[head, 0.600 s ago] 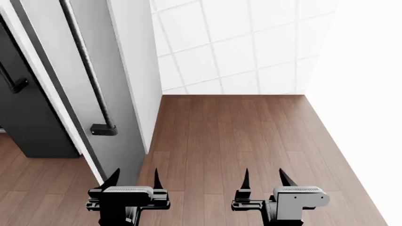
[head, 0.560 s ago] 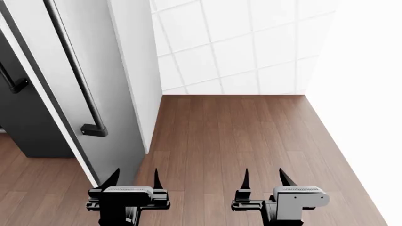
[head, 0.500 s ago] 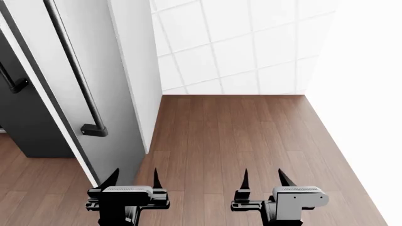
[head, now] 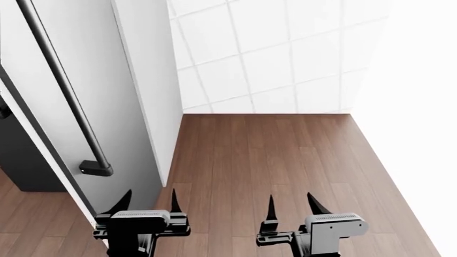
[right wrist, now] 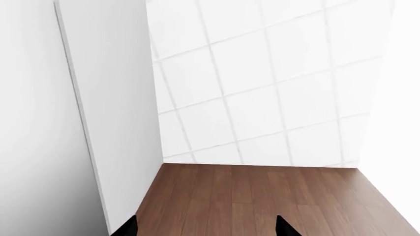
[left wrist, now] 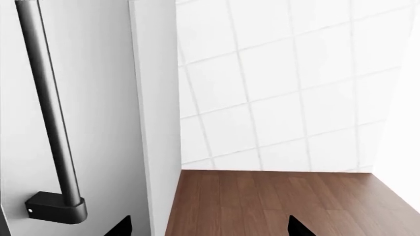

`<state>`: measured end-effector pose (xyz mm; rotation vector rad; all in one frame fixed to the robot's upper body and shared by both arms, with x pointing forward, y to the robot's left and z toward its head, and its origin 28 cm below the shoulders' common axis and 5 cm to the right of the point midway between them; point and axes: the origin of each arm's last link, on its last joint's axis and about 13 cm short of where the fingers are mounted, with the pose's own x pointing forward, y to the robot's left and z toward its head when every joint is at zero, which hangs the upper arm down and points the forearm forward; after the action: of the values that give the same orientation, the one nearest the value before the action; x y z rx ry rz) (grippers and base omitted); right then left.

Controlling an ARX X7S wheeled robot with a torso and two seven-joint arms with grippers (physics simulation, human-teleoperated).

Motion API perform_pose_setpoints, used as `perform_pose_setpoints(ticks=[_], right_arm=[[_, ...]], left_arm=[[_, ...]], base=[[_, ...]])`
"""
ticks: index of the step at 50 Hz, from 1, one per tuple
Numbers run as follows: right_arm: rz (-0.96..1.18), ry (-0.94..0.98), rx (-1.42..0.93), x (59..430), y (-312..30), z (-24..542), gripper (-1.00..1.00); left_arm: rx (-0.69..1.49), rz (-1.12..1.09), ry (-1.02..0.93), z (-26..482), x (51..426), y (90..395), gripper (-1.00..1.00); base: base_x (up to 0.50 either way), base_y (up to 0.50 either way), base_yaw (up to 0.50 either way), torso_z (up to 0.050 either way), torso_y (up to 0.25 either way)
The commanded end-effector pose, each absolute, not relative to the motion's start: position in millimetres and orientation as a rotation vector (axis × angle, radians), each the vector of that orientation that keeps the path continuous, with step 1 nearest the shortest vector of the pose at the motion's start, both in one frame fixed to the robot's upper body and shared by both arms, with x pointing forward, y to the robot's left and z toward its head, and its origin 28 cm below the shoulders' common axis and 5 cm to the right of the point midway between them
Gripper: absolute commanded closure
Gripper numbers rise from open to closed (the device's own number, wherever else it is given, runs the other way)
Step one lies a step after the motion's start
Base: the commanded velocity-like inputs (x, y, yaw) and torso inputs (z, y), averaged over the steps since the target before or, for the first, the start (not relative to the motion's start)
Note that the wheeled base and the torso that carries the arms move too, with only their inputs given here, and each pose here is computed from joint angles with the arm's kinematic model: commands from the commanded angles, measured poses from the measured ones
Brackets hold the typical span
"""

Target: Close the fridge door

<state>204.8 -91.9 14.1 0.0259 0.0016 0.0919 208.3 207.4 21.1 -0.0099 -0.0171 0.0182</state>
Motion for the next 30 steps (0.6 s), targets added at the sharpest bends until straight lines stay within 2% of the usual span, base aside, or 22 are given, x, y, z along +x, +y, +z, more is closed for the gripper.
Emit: perform_pose_setpoints(ticks=[1, 30], right_arm=[[0.105, -0.006, 0.027, 204.9, -91.4, 14.3, -1.00], [0.103, -0.009, 0.017, 204.0, -89.8, 15.3, -1.00]], left_arm=[[-0.008, -0.003, 0.003, 21.3, 207.9, 206.4, -1.00], [-0.014, -0.034, 0.021, 24.0, 203.7, 204.9, -1.00]], base=[[0.50, 0.00, 0.00, 0.000, 0.000], [0.50, 0.00, 0.00, 0.000, 0.000]])
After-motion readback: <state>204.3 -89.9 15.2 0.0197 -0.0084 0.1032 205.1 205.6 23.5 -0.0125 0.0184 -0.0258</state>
